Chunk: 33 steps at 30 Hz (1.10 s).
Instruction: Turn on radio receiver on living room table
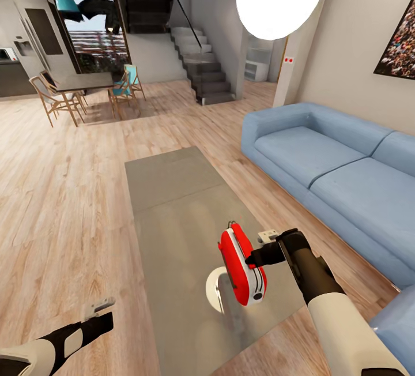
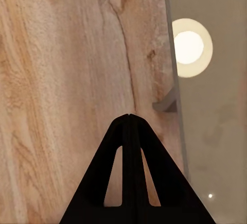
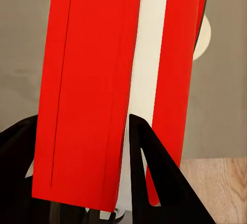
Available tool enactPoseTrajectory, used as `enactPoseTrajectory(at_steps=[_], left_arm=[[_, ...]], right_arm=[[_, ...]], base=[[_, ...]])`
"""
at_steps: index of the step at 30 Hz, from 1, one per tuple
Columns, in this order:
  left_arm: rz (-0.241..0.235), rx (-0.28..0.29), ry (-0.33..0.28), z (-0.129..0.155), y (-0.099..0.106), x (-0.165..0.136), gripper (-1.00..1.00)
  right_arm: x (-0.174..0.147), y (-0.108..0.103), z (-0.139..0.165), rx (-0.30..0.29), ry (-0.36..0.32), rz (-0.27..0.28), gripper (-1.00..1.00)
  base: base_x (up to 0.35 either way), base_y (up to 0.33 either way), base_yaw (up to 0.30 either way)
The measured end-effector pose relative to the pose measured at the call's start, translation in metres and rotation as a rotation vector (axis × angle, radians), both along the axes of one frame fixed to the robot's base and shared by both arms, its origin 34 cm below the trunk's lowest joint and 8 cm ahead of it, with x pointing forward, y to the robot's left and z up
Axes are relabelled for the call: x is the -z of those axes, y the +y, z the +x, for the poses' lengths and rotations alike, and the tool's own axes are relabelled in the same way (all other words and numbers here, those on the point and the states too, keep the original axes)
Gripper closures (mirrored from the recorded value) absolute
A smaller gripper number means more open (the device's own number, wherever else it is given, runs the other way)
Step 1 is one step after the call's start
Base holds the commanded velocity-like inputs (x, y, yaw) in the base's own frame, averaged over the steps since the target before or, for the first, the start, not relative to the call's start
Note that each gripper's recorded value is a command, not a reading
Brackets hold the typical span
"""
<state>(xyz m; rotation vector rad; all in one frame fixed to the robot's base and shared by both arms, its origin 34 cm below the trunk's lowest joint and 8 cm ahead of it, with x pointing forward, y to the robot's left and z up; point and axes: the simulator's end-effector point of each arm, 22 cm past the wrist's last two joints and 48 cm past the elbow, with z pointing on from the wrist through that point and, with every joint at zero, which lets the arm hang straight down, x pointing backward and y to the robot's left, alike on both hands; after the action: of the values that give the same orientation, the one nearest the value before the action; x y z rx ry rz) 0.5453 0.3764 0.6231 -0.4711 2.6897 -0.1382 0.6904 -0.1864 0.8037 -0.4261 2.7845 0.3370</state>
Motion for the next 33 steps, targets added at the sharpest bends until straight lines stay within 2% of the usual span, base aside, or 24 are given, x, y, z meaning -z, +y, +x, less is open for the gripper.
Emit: enactPoseTrajectory(at_steps=[33], left_arm=[[0.032, -0.01, 0.008, 0.006, 0.006, 0.04, 1.0]], right_arm=[[0.039, 0.0, 0.007, 0.001, -0.001, 0.002, 1.0]], base=[[0.0, 0.0, 0.0]])
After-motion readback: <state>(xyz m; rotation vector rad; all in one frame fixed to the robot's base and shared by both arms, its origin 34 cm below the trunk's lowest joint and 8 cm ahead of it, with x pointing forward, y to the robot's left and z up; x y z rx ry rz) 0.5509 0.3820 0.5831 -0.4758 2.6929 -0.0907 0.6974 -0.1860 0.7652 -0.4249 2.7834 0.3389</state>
